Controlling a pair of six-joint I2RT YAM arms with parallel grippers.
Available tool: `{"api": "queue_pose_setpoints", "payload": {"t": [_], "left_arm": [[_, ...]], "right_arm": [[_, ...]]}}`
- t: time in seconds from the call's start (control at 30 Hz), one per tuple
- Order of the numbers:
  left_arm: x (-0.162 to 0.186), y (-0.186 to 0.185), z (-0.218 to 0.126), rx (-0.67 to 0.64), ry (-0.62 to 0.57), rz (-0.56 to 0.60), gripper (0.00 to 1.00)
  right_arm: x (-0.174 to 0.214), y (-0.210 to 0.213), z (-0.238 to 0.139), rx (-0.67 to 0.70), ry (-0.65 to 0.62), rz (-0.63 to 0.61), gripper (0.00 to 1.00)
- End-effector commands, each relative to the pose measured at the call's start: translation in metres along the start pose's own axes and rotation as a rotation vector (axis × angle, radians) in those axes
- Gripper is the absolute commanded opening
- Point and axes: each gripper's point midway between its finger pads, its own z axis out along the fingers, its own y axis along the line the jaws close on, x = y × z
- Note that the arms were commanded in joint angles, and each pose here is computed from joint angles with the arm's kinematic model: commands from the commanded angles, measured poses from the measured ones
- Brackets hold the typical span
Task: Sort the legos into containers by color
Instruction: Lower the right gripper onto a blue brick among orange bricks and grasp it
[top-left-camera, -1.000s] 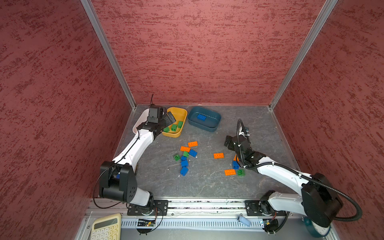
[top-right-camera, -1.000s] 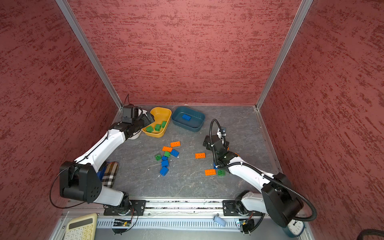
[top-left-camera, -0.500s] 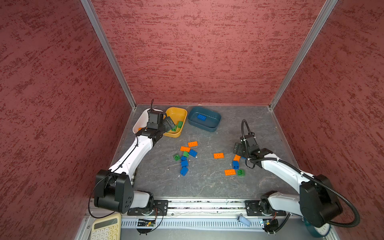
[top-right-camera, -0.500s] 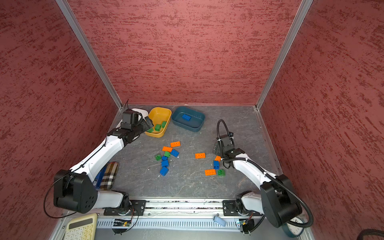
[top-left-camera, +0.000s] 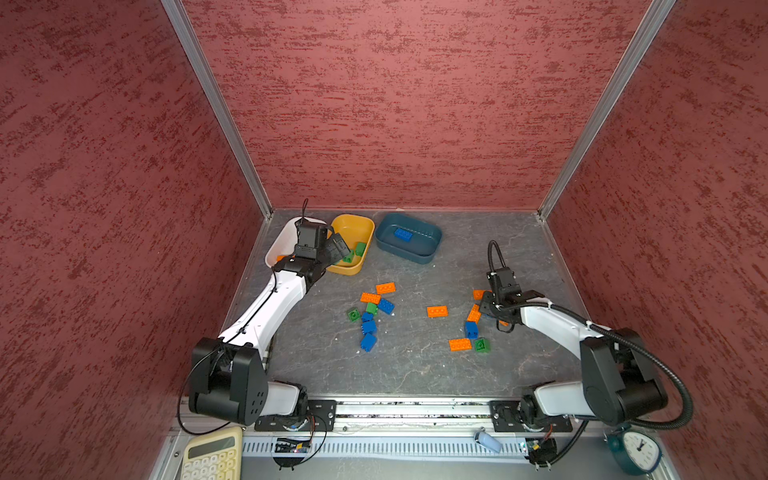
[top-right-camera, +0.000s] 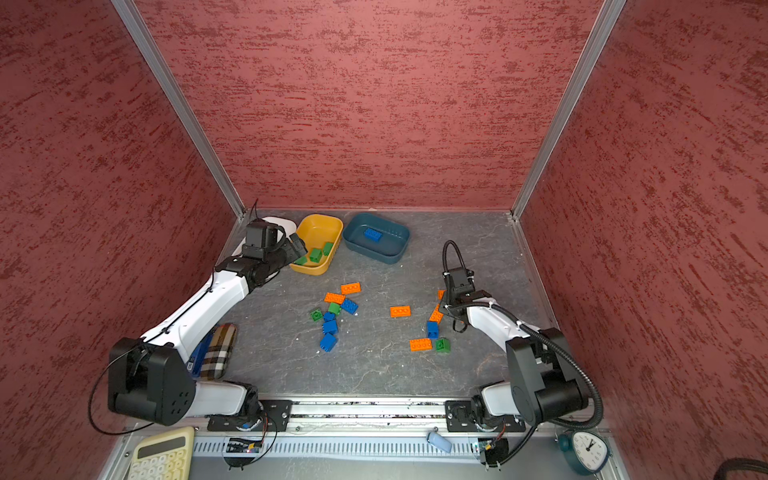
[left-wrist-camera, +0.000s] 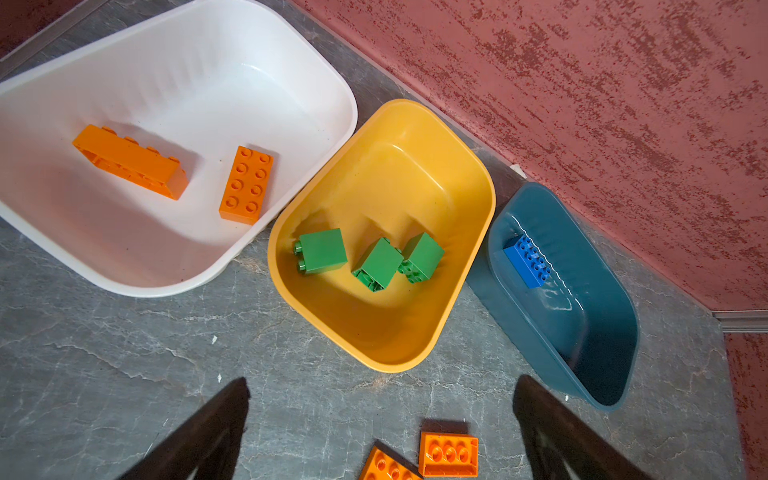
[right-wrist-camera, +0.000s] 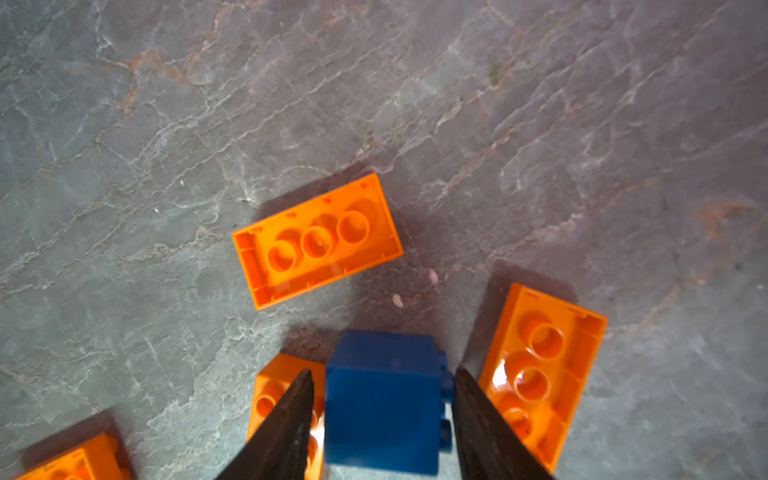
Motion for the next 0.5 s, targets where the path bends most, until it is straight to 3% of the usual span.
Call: {"api": "queue_pose_setpoints", "payload": {"t": [0.0, 0.1, 0.3, 0.47], "left_arm": [[0.0060, 0.0036, 0.0054, -0.013, 0.014, -0.007, 0.99], [0.0065, 0.0031, 0.0071, -0.013, 0.018, -0.010, 0.99], [0.0052, 0.0016, 0.0062, -0.007, 0.015, -0.008, 0.99], [0.0050, 0.0029, 0.0031, -0.010, 0.012, -0.003, 0.99]], "right_arm": [[-0.0109, 0.0081, -0.0018, -0.029, -0.024, 0.004, 0.48], [-0.0098, 0.0091, -0.0014, -0.041, -0.028, 0.004, 0.46], [-0.0068, 0.0056, 0.0015, -0.028, -0.023, -0.003, 0.51], [-0.0094, 0.0107, -0.0003, -0.051, -0.029, -0.015, 0.43]]}}
